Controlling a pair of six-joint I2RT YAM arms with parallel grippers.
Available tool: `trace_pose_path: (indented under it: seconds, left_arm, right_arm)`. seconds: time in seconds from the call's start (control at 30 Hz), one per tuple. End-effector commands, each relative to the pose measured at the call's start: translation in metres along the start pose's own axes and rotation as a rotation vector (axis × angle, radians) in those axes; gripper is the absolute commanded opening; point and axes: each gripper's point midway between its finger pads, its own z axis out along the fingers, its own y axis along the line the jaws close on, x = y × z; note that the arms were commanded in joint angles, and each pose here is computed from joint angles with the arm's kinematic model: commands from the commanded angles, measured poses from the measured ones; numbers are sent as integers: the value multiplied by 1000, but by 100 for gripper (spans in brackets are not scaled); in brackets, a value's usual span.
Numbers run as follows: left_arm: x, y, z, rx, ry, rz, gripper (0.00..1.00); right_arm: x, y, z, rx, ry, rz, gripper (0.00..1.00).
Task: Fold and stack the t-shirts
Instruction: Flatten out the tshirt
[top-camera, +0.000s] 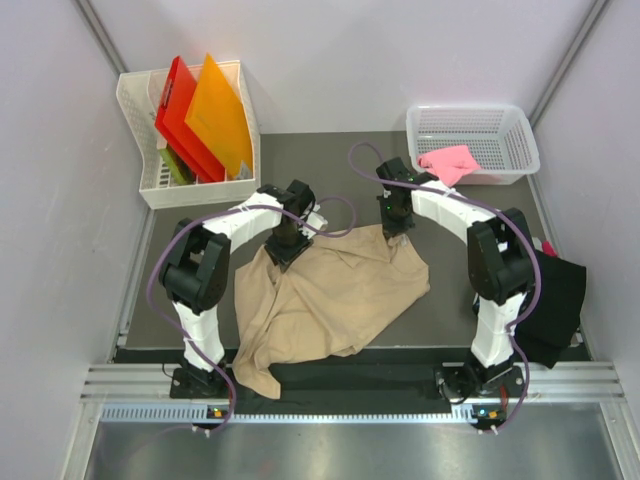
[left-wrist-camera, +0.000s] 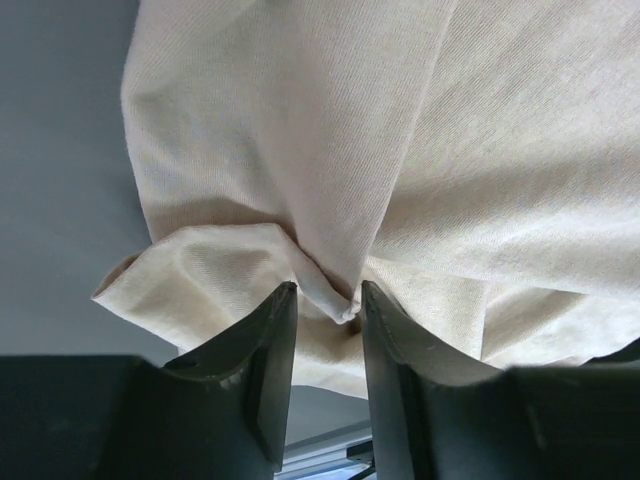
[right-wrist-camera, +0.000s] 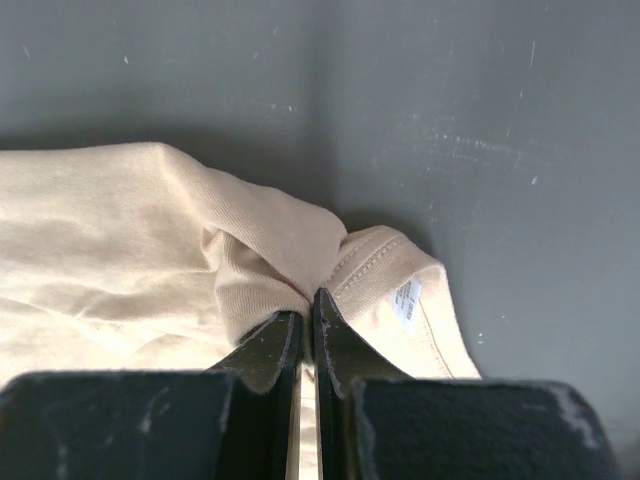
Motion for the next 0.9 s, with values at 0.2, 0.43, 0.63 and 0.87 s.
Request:
trace_pose_path:
  seconds: [0.2,0.43,0.63,0.87]
  left_arm:
    - [-11,4,-16,-21,-63,-12,11]
    - [-8,34,-57,-133,-103,-13,0]
    - [25,108,-123,-245,-162,-129,0]
    - [83,129,-137,-309,-108,-140,0]
  right_arm:
    - [-4,6,-24,-30,-66,-16,0]
    - [-1,1,-29,-17,-80,-20,0]
    - [-11,-3,-41,-9,-123,-27,0]
    - [-17,-17,-43,16,-139,-15,0]
